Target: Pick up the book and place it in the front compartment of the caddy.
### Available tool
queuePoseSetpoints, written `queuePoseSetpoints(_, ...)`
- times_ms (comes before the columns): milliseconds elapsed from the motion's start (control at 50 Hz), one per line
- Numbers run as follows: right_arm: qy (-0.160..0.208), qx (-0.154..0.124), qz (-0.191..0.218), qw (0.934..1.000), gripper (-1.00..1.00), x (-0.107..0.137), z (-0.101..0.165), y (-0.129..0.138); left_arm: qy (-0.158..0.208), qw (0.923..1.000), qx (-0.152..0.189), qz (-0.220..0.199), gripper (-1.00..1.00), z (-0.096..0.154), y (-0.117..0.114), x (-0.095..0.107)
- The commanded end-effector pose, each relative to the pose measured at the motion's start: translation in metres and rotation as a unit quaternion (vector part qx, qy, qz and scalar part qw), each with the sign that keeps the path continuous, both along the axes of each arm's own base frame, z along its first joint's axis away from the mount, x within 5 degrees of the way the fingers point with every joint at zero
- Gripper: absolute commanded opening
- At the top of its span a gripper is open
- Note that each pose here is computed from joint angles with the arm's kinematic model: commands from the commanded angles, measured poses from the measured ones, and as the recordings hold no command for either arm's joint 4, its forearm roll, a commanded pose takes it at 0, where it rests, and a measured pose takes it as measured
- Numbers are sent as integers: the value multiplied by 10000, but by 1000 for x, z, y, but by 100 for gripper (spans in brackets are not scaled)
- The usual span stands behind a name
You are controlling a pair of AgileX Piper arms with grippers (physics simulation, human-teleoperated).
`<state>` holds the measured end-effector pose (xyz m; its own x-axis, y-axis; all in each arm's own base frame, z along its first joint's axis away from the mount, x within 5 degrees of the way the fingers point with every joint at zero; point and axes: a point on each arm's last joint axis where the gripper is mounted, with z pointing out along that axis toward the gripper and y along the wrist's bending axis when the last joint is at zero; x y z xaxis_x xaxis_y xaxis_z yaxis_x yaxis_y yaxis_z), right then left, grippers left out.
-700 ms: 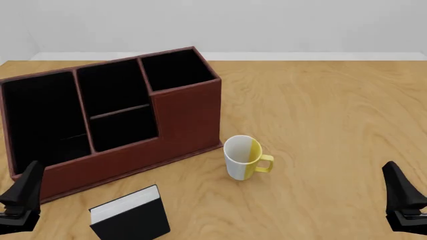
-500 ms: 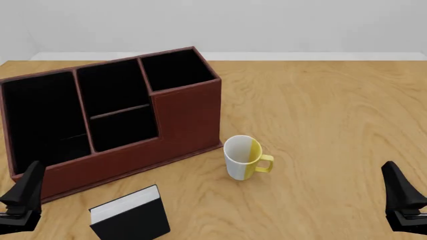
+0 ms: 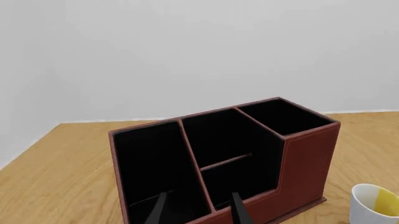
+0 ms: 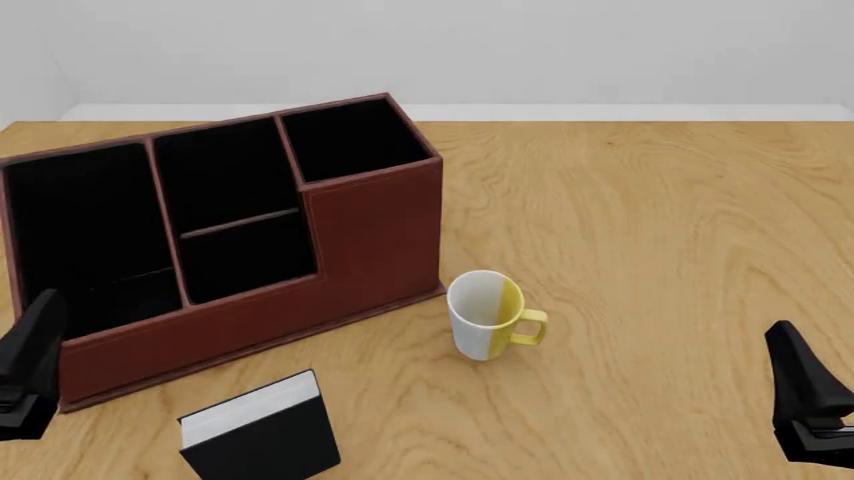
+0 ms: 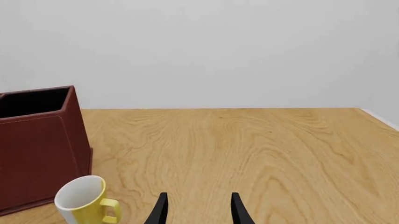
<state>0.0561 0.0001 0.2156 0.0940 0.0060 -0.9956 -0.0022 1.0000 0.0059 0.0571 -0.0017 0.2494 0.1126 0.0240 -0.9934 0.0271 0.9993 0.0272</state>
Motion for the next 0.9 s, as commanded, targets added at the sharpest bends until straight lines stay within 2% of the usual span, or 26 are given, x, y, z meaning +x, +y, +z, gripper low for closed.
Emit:
queuePoseSetpoints(20,-18,40,-1,10000,100,0,1,0,165,9994,-223,-184,100,43,-3,14)
queuePoseSetpoints(60,-21,50,-4,10000,100,0,1,0,166,9993,-207,-244,100,50,-4,13)
queuePoseSetpoints(100,-30,63,-6,10000,100,0,1,0,368,9984,-200,-377,100,60,-6,20)
queuePoseSetpoints(140,-31,65,-5,10000,100,0,1,0,294,9988,-206,-341,100,63,-5,17)
queuePoseSetpoints(180,-38,84,1,10000,100,0,1,0,339,9979,-238,-505,100,91,-7,15)
queuePoseSetpoints(240,-63,85,-6,9999,100,0,2,0,331,9978,-121,-555,100,107,-8,14)
queuePoseSetpoints(300,-77,80,-10,9999,100,-1,3,0,394,9953,31,-888,100,124,-13,13)
queuePoseSetpoints(360,-85,75,-14,9999,100,-1,3,0,713,9887,75,-1313,100,137,-21,17)
queuePoseSetpoints(400,-86,60,-13,9999,100,-1,3,0,805,9841,272,-1561,100,144,-24,15)
queuePoseSetpoints(460,-98,44,-7,9999,100,-1,3,0,1165,9757,258,-1837,100,153,-30,18)
queuePoseSetpoints(500,-93,29,-3,10000,100,-1,3,0,1241,9704,458,-2021,100,157,-33,17)
queuePoseSetpoints(540,-93,11,1,10000,100,-1,3,0,1667,9615,384,-2153,100,163,-40,25)
queuePoseSetpoints(560,-89,2,6,10000,100,-1,3,0,1442,9635,554,-2186,100,173,-37,19)
queuePoseSetpoints(580,-88,-10,11,10000,100,-1,2,0,1539,9625,532,-2168,100,178,-39,22)
queuePoseSetpoints(600,-85,-17,16,10000,100,0,2,0,1565,9584,631,-2302,100,185,-41,21)
queuePoseSetpoints(620,-83,-32,25,10000,100,0,2,0,1753,9550,541,-2330,100,189,-44,25)
queuePoseSetpoints(680,-83,-23,42,10000,100,0,2,0,2043,9413,753,-2579,100,189,-52,28)
queuePoseSetpoints(700,-84,-38,42,9999,100,0,2,1,2132,9346,866,-2710,100,189,-55,27)
queuePoseSetpoints(720,-85,-38,47,9999,100,0,2,1,2108,9346,936,-2707,100,190,-54,27)
queuePoseSetpoints(740,-83,-36,48,9999,100,0,2,1,2303,9273,1121,-2728,100,185,-58,32)
queuePoseSetpoints(760,-85,-43,48,9999,100,0,2,1,2256,9237,1313,-2806,100,188,-59,31)
queuePoseSetpoints(800,-82,-45,50,9999,100,0,2,1,2454,9151,1390,-2880,100,186,-64,34)
queuePoseSetpoints(820,-80,-56,53,9999,100,0,2,1,2373,9029,1724,-3143,100,187,-66,28)
queuePoseSetpoints(840,-80,-61,56,9999,100,0,2,1,2394,9021,1768,-3124,100,186,-66,29)
queuePoseSetpoints(860,-80,-56,59,9999,100,0,2,1,2589,8945,1842,-3145,100,183,-70,34)
queuePoseSetpoints(900,-81,-60,66,9999,100,0,2,1,2674,8834,1968,-3308,100,185,-75,33)
